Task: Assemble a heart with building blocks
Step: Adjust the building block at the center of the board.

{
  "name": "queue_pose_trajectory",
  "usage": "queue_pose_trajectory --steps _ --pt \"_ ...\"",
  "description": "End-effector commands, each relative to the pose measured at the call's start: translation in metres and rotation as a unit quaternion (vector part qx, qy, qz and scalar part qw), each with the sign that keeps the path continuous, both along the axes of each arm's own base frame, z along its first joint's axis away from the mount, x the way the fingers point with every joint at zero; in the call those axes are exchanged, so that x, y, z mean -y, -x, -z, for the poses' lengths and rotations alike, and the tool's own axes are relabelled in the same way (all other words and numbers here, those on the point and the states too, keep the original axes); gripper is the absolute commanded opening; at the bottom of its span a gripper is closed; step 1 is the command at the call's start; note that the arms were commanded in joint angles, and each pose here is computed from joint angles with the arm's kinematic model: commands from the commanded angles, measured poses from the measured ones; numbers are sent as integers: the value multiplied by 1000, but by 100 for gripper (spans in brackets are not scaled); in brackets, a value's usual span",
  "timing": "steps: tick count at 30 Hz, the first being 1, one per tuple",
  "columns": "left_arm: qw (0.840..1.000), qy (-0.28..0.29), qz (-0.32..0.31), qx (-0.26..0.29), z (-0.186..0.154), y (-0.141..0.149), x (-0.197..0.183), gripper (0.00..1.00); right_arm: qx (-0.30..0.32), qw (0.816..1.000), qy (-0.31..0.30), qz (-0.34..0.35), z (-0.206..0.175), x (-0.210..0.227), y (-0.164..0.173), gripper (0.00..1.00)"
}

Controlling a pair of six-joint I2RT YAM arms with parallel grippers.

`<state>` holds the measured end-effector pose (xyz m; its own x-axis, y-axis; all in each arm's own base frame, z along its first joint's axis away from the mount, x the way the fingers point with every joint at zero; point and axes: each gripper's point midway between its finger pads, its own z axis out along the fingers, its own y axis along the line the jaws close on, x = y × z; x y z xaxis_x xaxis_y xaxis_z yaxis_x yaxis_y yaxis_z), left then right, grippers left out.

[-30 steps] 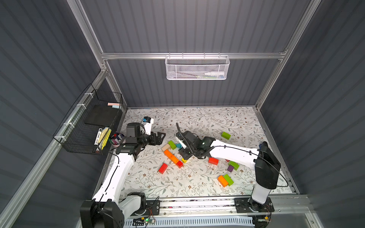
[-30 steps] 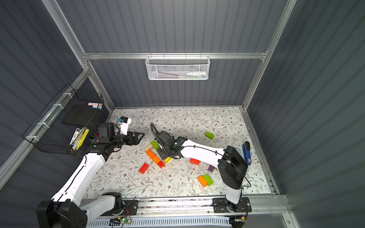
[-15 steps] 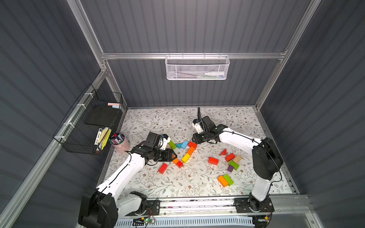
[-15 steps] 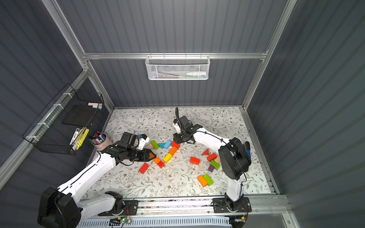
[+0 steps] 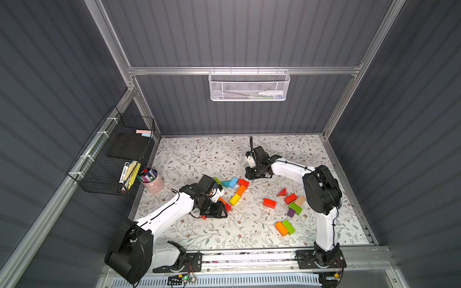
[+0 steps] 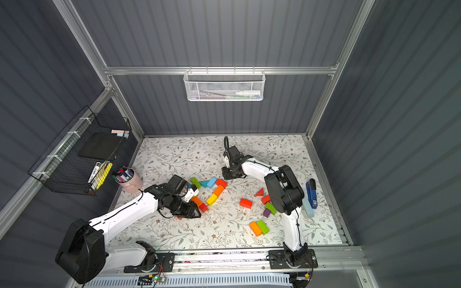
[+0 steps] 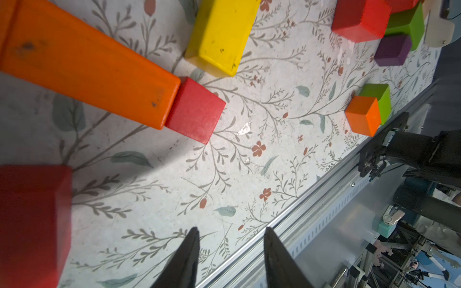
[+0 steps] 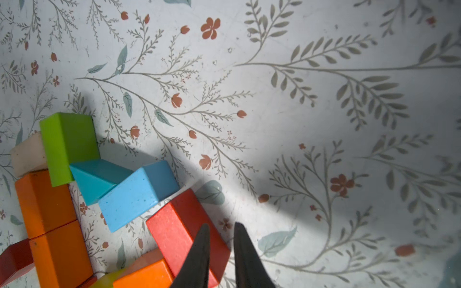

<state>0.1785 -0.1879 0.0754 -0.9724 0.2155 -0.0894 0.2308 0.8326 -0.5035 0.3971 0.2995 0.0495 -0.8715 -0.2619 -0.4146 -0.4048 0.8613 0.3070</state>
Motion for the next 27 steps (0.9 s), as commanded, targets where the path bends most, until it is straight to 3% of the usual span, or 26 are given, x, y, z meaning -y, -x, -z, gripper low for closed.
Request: queue_pose_trajectory --steps 1,10,27 --pt "999 -27 2 -17 7 4 -1 44 -14 1000 -8 -13 3 -6 4 21" --pt "996 -82 11 -26 27 1 -4 43 -26 999 -18 -20 13 -10 8 19" --pt "996 -90 11 -17 33 -9 -1 43 -45 997 -50 -32 13 -19 18 16"
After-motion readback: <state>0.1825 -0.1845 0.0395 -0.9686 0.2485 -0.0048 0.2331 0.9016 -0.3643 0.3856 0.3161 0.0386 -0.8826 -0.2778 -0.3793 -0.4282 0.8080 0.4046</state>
